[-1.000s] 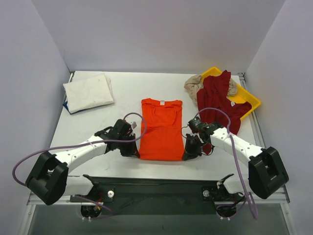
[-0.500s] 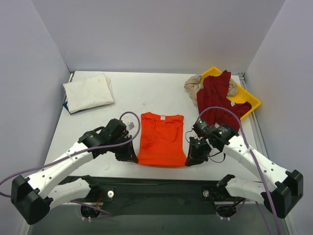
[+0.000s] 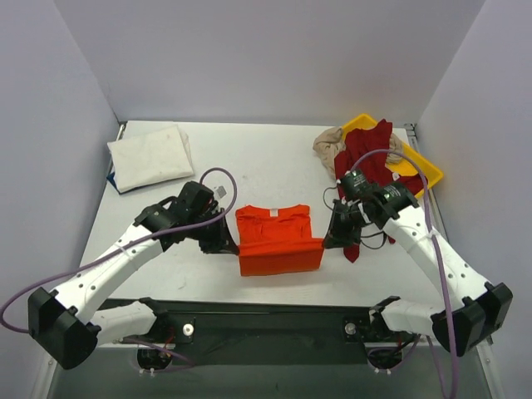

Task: Fold and stack the t-shirts
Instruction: Fold the long partially folded tshirt into a neat square

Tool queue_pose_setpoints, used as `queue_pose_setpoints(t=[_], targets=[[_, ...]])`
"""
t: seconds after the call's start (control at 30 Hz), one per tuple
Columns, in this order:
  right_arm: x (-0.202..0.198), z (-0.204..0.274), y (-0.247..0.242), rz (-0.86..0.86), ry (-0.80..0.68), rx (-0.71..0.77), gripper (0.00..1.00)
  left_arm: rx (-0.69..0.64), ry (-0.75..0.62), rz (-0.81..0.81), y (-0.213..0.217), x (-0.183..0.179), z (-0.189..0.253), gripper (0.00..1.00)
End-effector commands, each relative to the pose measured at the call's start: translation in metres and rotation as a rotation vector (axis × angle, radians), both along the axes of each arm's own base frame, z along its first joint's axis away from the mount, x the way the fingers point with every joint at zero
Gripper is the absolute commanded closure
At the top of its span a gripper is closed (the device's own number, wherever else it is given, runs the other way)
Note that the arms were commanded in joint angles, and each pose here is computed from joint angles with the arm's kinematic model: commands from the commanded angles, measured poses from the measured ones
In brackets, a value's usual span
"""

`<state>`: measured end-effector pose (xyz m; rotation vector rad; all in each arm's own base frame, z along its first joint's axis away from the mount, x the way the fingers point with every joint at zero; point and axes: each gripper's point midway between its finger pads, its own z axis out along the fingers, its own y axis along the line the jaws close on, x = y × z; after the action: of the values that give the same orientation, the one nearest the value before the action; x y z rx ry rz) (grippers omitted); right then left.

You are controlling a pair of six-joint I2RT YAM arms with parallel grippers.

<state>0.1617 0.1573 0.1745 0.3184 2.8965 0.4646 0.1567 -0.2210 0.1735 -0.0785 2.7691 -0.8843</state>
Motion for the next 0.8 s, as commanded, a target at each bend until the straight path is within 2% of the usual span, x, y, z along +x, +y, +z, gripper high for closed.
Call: queue_pose_setpoints(t=[0.0,0.27,0.5,0.77], targets=[[0.027,0.002,-0.032,-0.012,-0.049,-0.136,1.0,-0.013,-0.108,0.025,-0.003,0.036,0.011,1.0],[0.082,0.001,-0.029,0.039,-0.073,-0.2,1.0,-0.065,-0.127,0.043,-0.012,0.075,0.007,1.0],[0.13,0.012,-0.027,0.042,-0.136,-0.201,1.0,-0.102,-0.136,0.072,-0.012,0.105,0.0,1.0],[0.179,-0.007,-0.013,0.102,-0.104,-0.207,1.0,-0.097,-0.106,0.091,-0.006,0.135,-0.02,1.0]])
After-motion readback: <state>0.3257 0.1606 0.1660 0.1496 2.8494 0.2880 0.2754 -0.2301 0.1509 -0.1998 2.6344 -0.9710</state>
